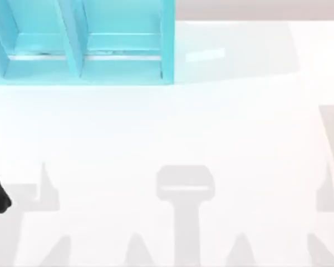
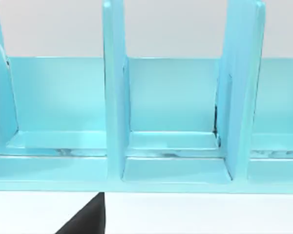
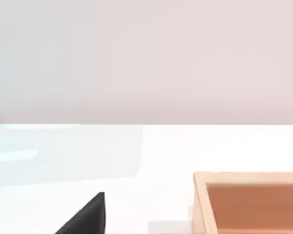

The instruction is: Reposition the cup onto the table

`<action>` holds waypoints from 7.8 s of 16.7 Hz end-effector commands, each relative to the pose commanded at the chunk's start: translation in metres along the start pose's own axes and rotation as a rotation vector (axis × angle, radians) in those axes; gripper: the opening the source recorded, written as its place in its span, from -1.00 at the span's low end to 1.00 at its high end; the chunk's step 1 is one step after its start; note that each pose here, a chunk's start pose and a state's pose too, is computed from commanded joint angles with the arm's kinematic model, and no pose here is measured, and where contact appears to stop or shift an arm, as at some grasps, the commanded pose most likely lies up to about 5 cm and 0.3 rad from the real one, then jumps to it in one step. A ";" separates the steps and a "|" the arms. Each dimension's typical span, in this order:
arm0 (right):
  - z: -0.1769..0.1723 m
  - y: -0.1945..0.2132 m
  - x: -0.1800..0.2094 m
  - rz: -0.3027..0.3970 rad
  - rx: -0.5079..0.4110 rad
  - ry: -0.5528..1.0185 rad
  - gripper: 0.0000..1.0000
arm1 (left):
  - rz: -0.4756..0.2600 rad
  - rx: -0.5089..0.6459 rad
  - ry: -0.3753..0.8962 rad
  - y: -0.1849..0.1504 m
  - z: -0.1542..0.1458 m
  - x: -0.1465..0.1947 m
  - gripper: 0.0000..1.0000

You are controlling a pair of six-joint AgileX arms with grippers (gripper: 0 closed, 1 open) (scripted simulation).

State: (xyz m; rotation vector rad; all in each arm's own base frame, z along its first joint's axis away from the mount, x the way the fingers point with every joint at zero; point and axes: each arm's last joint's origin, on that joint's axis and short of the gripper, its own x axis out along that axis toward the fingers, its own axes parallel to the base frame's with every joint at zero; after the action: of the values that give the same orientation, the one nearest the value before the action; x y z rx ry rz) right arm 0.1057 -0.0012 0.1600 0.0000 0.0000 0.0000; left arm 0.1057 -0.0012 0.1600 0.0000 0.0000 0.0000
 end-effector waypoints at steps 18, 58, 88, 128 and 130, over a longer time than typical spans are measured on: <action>0.091 -0.078 0.063 -0.183 -0.174 1.043 1.00 | 0.000 0.000 0.000 0.000 0.000 0.000 1.00; -0.010 -0.172 0.105 -0.006 0.010 1.572 0.25 | 0.000 0.000 0.000 0.000 0.000 0.000 1.00; 0.090 -0.072 0.107 -0.007 0.010 1.571 -1.00 | 0.000 0.000 0.000 0.000 0.000 0.000 1.00; 0.026 0.356 0.139 -0.005 0.011 1.564 -1.00 | 0.000 0.000 0.000 0.000 0.000 0.000 1.00; 0.024 0.356 0.139 -0.005 0.011 1.564 -1.00 | 0.000 0.000 0.000 0.000 0.000 0.000 1.00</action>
State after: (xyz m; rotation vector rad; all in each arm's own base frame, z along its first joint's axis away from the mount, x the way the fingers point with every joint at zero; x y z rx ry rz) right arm 0.2445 0.3551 0.1845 0.0108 1.5642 -0.0048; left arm 0.1057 -0.0012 0.1600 0.0000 0.0000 0.0000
